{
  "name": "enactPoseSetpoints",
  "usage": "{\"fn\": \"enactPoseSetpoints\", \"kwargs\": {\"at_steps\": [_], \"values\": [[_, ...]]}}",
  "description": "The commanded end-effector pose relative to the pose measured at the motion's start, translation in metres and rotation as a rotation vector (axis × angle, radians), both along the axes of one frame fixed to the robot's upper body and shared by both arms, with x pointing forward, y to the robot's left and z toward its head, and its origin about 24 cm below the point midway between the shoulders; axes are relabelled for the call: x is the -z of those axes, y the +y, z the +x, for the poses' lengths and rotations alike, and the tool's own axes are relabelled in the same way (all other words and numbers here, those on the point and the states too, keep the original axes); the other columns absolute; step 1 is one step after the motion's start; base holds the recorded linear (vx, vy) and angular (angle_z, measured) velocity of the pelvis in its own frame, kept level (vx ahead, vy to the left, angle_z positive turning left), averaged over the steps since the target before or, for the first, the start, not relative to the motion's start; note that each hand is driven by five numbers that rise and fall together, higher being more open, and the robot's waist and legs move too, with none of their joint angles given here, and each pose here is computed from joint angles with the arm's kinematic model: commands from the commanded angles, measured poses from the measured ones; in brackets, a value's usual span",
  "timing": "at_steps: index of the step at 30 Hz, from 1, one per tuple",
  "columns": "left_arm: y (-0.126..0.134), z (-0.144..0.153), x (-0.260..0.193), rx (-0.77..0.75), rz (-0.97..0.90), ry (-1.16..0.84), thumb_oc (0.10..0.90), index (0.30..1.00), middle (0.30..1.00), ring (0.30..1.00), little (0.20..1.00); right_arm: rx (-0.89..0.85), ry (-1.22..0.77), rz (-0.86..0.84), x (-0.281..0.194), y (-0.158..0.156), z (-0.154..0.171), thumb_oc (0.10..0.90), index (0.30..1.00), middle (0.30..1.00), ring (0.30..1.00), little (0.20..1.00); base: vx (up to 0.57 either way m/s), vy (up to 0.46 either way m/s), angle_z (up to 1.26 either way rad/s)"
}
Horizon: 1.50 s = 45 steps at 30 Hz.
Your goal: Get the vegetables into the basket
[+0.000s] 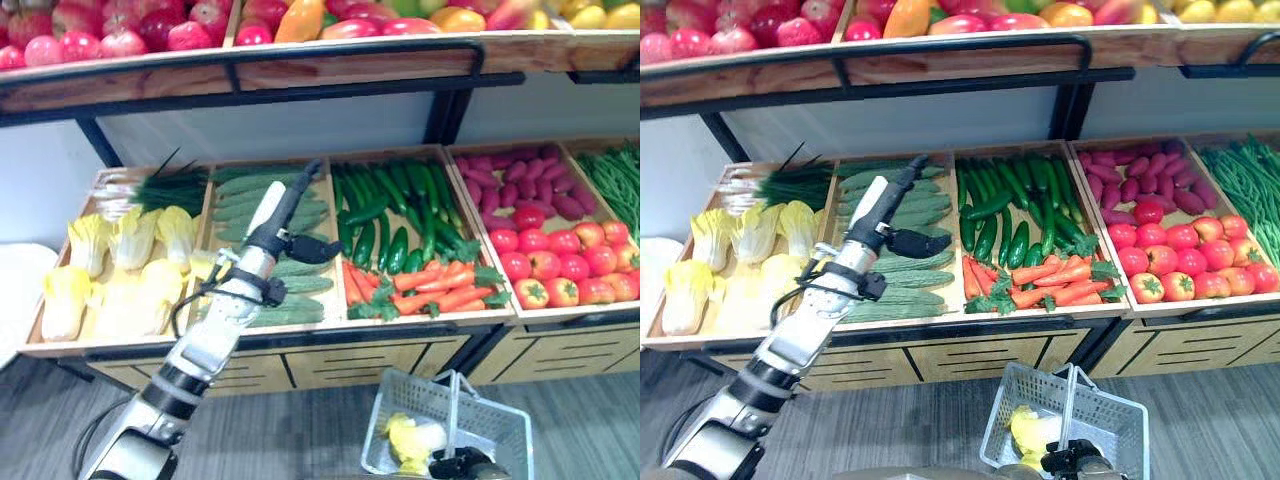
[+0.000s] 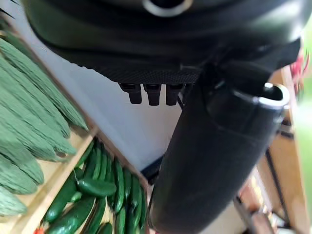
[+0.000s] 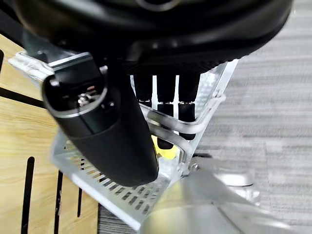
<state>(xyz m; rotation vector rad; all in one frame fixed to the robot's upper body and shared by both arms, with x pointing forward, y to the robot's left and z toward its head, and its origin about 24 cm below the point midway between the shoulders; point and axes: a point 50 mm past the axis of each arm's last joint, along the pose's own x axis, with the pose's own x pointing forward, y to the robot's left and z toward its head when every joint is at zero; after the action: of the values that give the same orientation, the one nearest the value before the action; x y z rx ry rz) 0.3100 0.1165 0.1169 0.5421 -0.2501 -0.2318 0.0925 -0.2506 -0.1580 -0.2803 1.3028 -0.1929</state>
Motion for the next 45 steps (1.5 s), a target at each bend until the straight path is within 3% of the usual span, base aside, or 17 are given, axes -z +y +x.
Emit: {"fn": "enactPoseSetpoints", "kwargs": {"at_steps": [1, 8, 21, 22, 23, 24, 37, 45], "values": [[-0.008, 0.011, -0.053, 0.002, 0.020, -0.256, 0.900, 1.000, 1.000, 1.000, 1.000, -0.070, 0.032, -0.046, -0.003, -0.007, 0.006, 0.400, 0.300, 0.300, 0.300, 0.300, -0.06, -0.094, -0.09], [-0.037, 0.045, -0.022, -0.046, 0.178, -0.123, 0.900, 1.000, 1.000, 1.000, 1.000, -0.060, 0.015, -0.080, -0.007, -0.016, 0.010, 0.400, 0.300, 0.300, 0.300, 0.300, -0.01, -0.070, -0.03], [-0.018, 0.070, 0.060, -0.235, 0.575, 0.240, 0.900, 1.000, 1.000, 1.000, 1.000, -0.097, 0.031, -0.123, -0.008, -0.023, 0.006, 0.400, 0.300, 0.300, 0.300, 0.300, 0.02, -0.058, -0.12], [-0.015, 0.070, 0.062, -0.246, 0.588, 0.257, 0.647, 0.646, 0.646, 0.646, 0.646, -0.102, 0.031, -0.123, -0.008, -0.023, 0.005, 0.400, 0.300, 0.300, 0.300, 0.300, 0.03, -0.022, -0.09], [-0.015, 0.070, 0.062, -0.246, 0.588, 0.257, 0.506, 0.448, 0.448, 0.448, 0.448, -0.102, 0.031, -0.123, -0.008, -0.023, 0.005, 0.400, 0.300, 0.300, 0.300, 0.300, 0.03, -0.014, -0.16], [-0.014, 0.071, 0.062, -0.252, 0.598, 0.260, 0.400, 0.300, 0.300, 0.300, 0.300, -0.106, 0.028, -0.124, -0.008, -0.022, 0.006, 0.400, 0.300, 0.300, 0.300, 0.300, 0.02, -0.015, -0.19], [-0.002, 0.066, 0.074, -0.279, 0.635, 0.292, 0.400, 0.300, 0.300, 0.300, 0.300, -0.131, 0.051, -0.086, -0.001, -0.010, -0.007, 0.400, 0.300, 0.300, 0.300, 0.300, 0.02, -0.008, -0.05], [-0.006, 0.072, 0.052, -0.272, 0.611, 0.176, 0.400, 0.300, 0.300, 0.300, 0.300, -0.139, 0.072, -0.080, 0.002, -0.007, -0.014, 0.400, 0.300, 0.300, 0.300, 0.300, 0.00, 0.000, 0.00]]}}
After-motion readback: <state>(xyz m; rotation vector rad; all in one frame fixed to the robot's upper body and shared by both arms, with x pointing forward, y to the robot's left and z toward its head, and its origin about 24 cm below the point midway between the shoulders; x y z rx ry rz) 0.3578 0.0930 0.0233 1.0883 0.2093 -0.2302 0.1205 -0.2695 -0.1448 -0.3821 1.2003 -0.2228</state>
